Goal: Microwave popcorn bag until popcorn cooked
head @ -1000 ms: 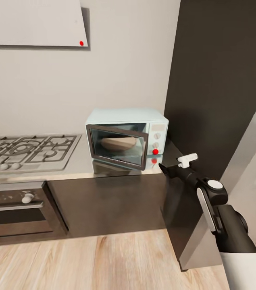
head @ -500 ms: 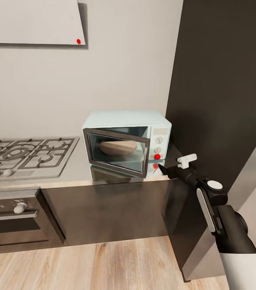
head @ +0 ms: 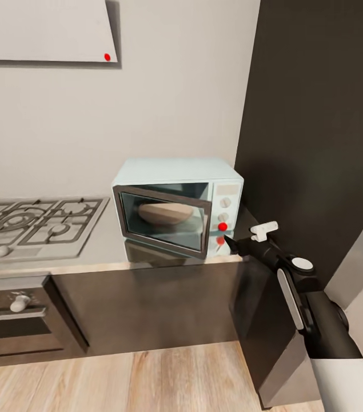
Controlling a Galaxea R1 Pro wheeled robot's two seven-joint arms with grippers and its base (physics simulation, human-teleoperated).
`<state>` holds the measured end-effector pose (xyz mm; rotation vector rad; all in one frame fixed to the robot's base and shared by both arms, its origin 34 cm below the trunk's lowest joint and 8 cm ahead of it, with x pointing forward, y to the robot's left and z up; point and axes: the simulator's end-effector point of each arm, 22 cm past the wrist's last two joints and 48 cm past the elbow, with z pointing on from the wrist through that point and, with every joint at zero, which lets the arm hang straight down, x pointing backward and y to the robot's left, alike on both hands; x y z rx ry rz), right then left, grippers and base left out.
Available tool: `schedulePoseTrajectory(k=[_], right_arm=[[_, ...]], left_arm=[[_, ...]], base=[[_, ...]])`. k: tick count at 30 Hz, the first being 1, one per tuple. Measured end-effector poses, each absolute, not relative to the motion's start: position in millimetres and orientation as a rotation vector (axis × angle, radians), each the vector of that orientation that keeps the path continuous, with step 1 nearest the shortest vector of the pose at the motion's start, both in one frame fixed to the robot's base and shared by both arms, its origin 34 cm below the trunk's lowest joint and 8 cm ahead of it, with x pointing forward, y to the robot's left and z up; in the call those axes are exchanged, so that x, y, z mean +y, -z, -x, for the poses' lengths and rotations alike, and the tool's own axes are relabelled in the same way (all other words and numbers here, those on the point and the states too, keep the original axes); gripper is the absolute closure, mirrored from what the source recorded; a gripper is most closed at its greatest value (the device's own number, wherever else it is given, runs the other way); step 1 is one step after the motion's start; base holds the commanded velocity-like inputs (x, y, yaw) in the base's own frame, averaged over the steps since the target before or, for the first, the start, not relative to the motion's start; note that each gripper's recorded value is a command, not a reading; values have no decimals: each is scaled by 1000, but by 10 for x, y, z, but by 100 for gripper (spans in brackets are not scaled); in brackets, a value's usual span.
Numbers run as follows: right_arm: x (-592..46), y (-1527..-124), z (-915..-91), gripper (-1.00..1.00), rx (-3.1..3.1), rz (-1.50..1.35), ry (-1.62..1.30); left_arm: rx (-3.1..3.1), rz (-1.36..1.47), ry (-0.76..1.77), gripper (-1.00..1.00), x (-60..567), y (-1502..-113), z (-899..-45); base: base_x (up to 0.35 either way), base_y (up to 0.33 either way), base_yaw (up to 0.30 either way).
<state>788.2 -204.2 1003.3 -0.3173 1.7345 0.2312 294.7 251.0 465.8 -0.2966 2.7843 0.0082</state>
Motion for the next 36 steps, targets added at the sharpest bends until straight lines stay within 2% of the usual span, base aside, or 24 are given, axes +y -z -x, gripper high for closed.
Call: schedulePoseTrajectory(k=[7, 13, 23, 36], right_arm=[[-2034, -10032, -7883, -100, 1734, 315, -231], [-2030, -10026, -7885, -100, 1735, 316, -229], [-2179, -10030, -7906, -100, 1736, 287, -203], [-1996, -10021, -7873, -100, 1734, 326, -241]], left_arm=[[2785, 299, -9, -100, 2516, -4657, -2944], [2786, 296, -8, -100, 2511, -4656, -2943], [2785, 296, -9, -100, 2513, -4656, -2944], [2785, 296, -9, -100, 2514, -4657, -2946]], base=[[237, 114, 0], [18, 10, 9], [0, 0, 204], [0, 0, 6]])
